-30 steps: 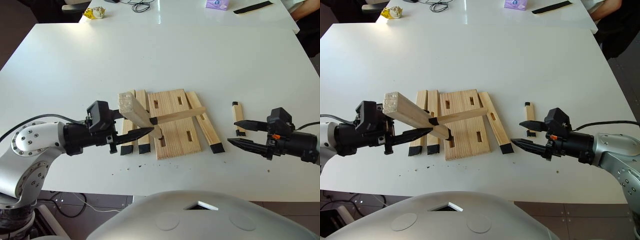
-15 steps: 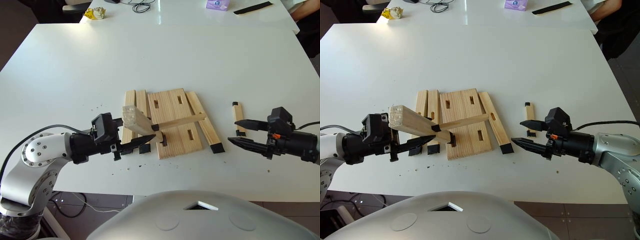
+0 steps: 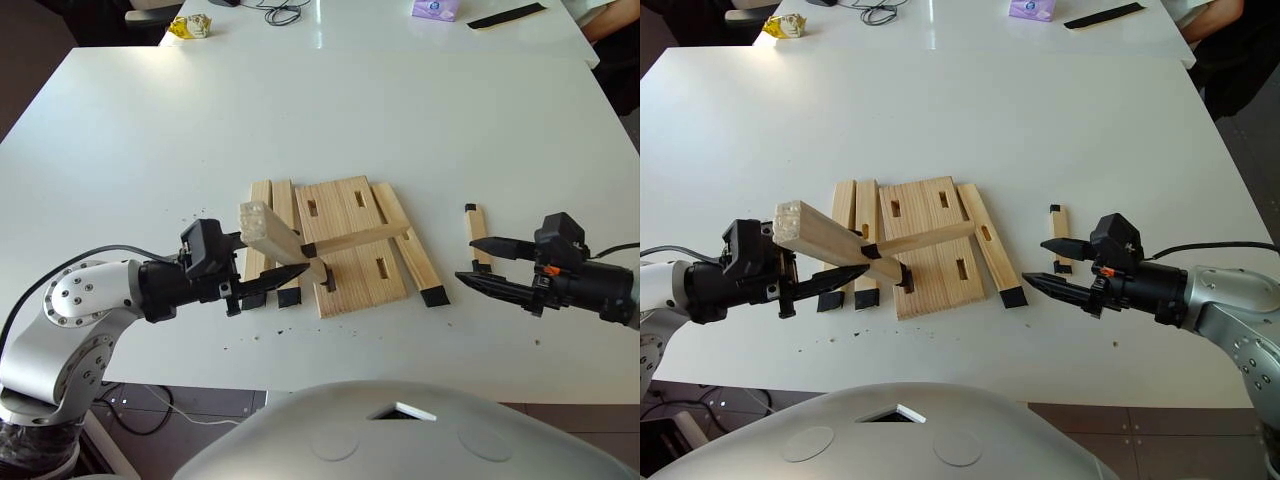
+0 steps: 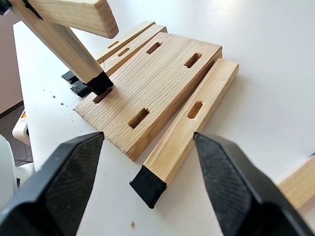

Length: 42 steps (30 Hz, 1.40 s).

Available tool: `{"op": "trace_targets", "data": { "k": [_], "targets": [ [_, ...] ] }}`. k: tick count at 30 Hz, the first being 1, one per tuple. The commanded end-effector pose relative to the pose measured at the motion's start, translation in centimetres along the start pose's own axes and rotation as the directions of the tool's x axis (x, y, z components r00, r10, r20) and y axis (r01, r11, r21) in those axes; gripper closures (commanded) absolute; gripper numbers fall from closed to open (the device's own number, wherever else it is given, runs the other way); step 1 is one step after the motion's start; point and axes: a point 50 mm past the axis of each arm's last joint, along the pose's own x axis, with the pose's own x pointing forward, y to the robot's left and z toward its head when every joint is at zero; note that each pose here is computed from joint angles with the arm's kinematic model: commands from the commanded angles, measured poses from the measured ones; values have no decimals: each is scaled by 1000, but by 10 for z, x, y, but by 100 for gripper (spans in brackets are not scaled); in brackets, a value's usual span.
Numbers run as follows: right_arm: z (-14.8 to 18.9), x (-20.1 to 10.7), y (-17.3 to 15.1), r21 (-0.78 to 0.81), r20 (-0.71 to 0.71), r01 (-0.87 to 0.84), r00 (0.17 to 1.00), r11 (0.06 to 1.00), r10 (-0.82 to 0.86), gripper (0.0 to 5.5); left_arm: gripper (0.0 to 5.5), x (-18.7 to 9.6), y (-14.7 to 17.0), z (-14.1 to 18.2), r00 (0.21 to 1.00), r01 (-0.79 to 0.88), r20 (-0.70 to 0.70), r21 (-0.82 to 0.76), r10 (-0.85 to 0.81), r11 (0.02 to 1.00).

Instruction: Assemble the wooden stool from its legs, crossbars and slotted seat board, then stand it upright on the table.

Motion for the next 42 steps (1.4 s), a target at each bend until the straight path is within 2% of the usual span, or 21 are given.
{"op": "trace_targets", "data": {
  "k": [1,14,33,42],
  "targets": [
    [-1,2,2,7,7,1,1000,1000,-1,214,345,0,1,6,1000,10,-14,16,-10,1000],
    [-3,4,3,19,20,13,1000,1000,-14,214,345,3,3,15,999,39,-2,12,-39,999],
    [0,8,1,12,22,-2,1000,1000,2,214,345,7,-8,3,999,23,-26,-31,-24,999],
    [1,9,0,7,22,-5,1000,1000,4,214,345,8,-4,-11,998,0,-65,19,2,1000]
  ]
}}
